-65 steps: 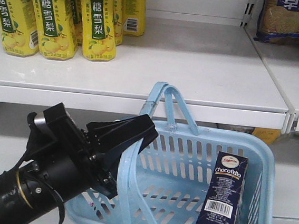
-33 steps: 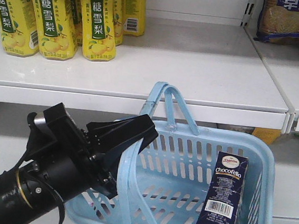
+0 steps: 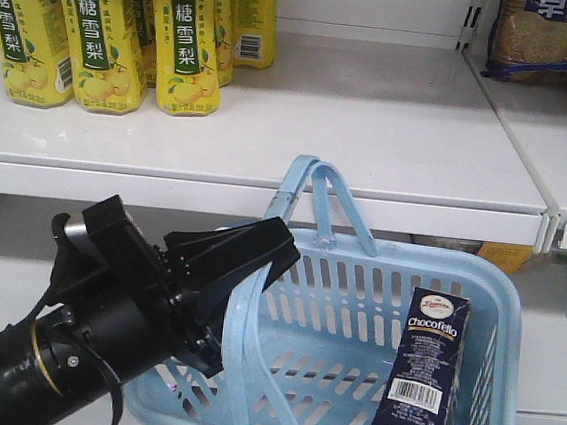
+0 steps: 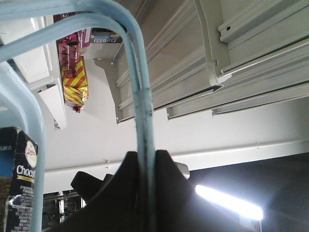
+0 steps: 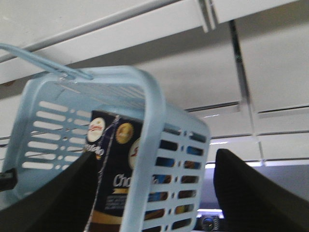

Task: Left arm holds basket, right arm returns cookies
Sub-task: 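Lower the open right gripper into the basket over the cookie box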

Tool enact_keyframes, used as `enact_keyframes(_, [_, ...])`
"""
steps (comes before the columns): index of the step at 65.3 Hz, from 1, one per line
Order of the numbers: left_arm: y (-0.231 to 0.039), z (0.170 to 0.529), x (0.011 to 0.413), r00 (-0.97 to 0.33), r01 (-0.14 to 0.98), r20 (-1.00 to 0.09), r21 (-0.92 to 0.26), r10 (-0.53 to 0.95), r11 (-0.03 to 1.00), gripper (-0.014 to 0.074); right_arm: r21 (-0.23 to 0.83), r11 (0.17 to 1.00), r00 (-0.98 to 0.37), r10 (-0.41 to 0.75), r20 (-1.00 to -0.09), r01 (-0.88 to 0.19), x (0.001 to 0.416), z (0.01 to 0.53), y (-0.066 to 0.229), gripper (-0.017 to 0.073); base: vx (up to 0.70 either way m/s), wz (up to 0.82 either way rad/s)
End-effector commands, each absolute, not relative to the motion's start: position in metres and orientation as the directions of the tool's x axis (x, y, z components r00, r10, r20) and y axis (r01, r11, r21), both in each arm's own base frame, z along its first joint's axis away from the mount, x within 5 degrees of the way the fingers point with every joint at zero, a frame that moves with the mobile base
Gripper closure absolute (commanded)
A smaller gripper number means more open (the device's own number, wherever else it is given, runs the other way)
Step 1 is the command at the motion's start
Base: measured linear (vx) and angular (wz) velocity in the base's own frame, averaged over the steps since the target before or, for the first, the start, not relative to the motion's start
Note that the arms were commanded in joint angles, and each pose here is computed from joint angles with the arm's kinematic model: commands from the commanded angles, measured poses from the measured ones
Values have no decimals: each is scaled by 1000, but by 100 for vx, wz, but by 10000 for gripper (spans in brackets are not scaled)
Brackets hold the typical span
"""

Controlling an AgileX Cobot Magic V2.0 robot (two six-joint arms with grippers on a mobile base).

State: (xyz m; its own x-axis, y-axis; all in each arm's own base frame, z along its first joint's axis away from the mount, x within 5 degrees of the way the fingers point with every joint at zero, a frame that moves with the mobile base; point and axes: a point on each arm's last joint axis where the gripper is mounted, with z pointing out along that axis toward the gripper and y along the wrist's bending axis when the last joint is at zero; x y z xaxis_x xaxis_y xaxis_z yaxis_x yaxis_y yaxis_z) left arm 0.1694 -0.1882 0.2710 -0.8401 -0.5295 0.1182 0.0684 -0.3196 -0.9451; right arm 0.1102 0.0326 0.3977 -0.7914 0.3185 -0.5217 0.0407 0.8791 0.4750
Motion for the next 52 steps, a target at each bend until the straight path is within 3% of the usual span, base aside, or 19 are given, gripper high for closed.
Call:
enact_keyframes(1, [-175, 297, 178, -777, 174, 166, -870, -607, -461, 594, 554, 832, -794, 343, -502, 9, 117, 411, 40, 80, 0, 0])
enact_keyframes(17, [-175, 297, 178, -777, 174, 166, -870, -607, -461, 594, 600, 800, -794, 351, -496, -21, 135, 441, 44, 80, 0, 0])
enact_keyframes(32, [-175, 297, 178, -777, 174, 166, -870, -607, -461, 594, 661, 750, -833, 359, -422, -12, 158, 440, 51, 80, 0, 0])
enact_keyframes(45, [-175, 297, 178, -777, 174, 166, -870, -607, -461, 594, 658, 753, -841, 353, -410, -5, 164, 437, 51, 80, 0, 0])
enact_keyframes(52, [-175, 297, 178, -777, 174, 166, -870, -607, -461, 594, 623, 781, -862, 287, -417, -42, 166, 433, 59, 80, 0, 0])
